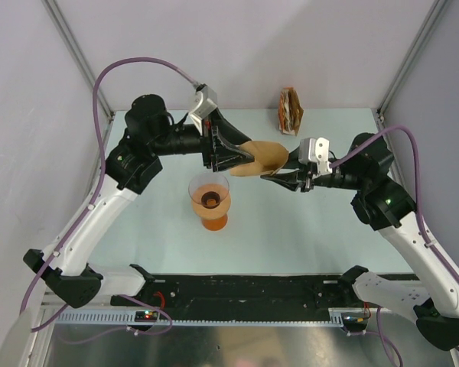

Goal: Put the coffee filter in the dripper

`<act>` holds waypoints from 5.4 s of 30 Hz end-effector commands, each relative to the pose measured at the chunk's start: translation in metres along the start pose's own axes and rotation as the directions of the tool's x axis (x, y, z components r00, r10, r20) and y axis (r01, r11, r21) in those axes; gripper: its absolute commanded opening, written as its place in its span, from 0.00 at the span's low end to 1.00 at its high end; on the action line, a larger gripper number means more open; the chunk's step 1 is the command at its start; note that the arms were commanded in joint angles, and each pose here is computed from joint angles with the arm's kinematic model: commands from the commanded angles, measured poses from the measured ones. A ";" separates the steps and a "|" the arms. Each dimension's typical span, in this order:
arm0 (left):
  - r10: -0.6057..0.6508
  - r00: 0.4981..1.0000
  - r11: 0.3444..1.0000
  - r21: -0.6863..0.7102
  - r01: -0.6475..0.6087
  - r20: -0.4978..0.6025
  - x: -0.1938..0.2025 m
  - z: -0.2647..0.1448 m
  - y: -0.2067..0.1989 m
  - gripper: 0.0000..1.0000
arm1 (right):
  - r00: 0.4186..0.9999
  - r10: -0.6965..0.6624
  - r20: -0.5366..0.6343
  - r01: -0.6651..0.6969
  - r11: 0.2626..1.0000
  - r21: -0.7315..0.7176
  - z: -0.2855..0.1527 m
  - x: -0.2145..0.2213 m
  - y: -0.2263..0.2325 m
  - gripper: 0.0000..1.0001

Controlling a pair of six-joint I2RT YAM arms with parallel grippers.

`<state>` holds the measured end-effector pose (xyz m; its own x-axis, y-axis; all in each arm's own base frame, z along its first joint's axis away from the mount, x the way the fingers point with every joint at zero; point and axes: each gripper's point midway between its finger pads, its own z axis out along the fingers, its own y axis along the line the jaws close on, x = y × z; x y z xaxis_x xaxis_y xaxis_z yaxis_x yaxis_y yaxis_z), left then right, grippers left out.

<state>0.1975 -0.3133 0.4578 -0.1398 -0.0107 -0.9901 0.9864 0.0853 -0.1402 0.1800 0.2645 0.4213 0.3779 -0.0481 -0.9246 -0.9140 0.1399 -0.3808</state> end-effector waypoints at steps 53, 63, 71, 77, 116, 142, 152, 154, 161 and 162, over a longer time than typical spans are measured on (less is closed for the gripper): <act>0.261 0.965 0.963 0.072 -0.259 -0.016 -0.009 0.006 -0.040 0.99 | 0.981 0.186 -0.056 -0.192 0.971 -0.144 0.006 0.002 0.036 0.11; 0.229 0.973 0.963 0.152 -0.222 -0.029 0.001 0.015 -0.050 0.64 | 0.977 0.200 -0.080 -0.209 0.969 -0.129 0.014 0.007 0.031 0.11; 0.242 0.970 0.960 0.151 -0.236 -0.020 -0.002 0.012 -0.052 0.10 | 0.969 0.227 -0.095 -0.236 0.966 -0.106 0.012 0.009 0.030 0.23; 0.232 0.972 0.967 0.114 -0.228 -0.028 0.000 0.010 -0.049 0.00 | 0.960 0.262 -0.100 -0.263 0.965 0.000 -0.001 0.006 0.018 0.48; 0.332 0.942 0.940 0.098 -0.326 -0.048 0.016 0.007 -0.039 0.00 | 0.979 0.198 0.043 -0.200 0.980 0.026 -0.009 -0.050 -0.003 0.04; 0.303 0.953 0.949 -0.087 -0.303 -0.012 -0.015 -0.045 -0.016 0.69 | 0.989 0.140 0.049 -0.140 0.990 -0.017 -0.020 -0.046 0.000 0.00; 0.286 0.955 0.945 -0.139 -0.295 -0.080 0.014 -0.060 0.004 0.67 | 0.989 0.129 0.076 -0.124 0.990 -0.067 -0.016 -0.050 0.003 0.00; 0.287 0.954 0.945 -0.137 -0.297 -0.088 0.017 -0.059 0.005 0.67 | 0.988 0.128 0.081 -0.122 0.990 -0.071 -0.015 -0.051 0.003 0.00; 0.332 0.935 0.934 -0.099 -0.344 -0.125 0.032 -0.045 0.003 0.66 | 0.988 0.133 0.083 -0.125 0.988 -0.095 -0.010 -0.052 0.007 0.00; 0.342 0.930 0.929 -0.097 -0.356 -0.134 0.034 -0.043 0.004 0.65 | 0.987 0.134 0.085 -0.125 0.987 -0.100 -0.010 -0.052 0.008 0.00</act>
<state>0.1950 -0.2646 0.4247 0.1171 0.1330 -0.9842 0.9701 0.1966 0.1420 0.1578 0.2550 0.4581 0.2334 0.0254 -0.9720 -0.9701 0.0743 -0.2310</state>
